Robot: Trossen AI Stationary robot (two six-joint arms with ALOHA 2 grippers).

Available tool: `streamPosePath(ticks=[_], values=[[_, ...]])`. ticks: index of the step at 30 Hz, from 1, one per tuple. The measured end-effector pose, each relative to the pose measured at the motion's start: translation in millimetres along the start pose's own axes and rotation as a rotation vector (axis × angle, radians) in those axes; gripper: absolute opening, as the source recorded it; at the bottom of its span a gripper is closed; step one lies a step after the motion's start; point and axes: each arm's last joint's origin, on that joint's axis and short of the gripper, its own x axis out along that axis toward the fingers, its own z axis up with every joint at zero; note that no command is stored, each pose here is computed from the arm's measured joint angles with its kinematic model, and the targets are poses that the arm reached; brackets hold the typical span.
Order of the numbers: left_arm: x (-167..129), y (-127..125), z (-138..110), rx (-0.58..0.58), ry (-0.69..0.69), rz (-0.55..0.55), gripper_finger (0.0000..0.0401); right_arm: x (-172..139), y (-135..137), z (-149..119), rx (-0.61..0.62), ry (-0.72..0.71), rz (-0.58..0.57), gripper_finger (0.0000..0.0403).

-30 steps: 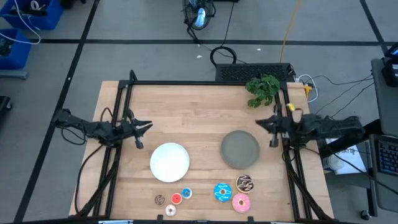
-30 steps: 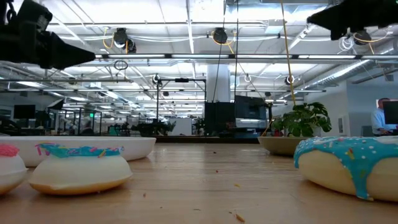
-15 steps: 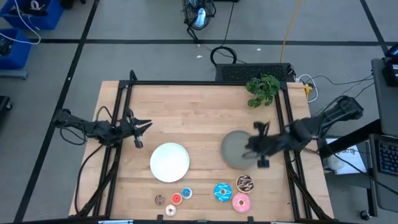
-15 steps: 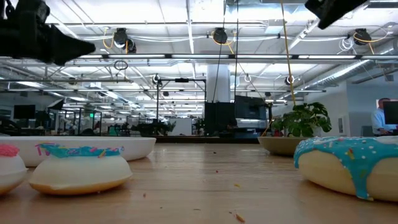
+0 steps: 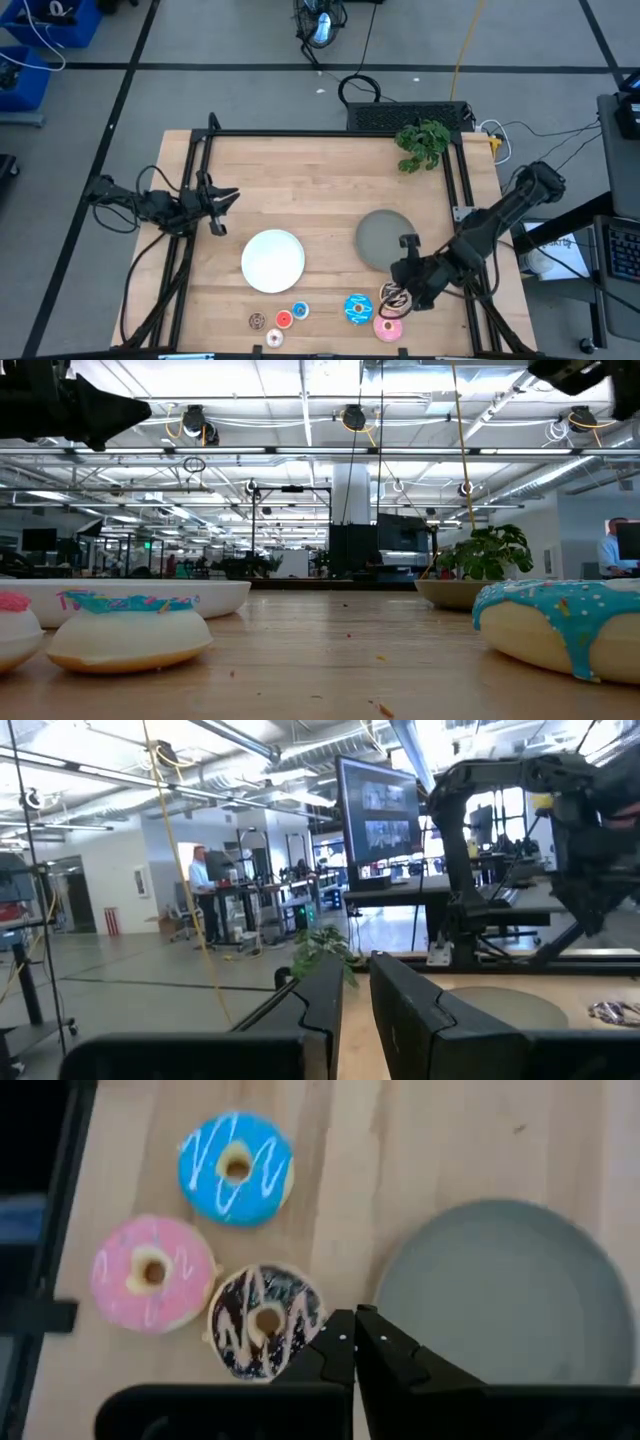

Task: Pick & Place donuts
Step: Put the black donut on the gray plate

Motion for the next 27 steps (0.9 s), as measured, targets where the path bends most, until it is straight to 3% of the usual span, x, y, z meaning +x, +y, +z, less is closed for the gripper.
streamPosePath(ticks=[6, 11, 18, 27], values=[[0, 0, 0, -0.01, 0.0, -0.002, 0.0063, 15, 8, 1, 0.047, 0.063, 0.03, 0.0025], [0, 0, 0, -0.007, 0.0, -0.002, 0.0063, 26, 13, 4, 0.028, 0.062, 0.032, 0.01], [0, 0, 0, 0.003, 0.001, -0.002, 0.0063, 35, 15, 6, -0.095, 0.067, 0.031, 0.0195], [0, 0, 0, 0.017, 0.002, -0.002, 0.0063, 35, 14, 8, -0.093, 0.079, 0.075, 0.021]])
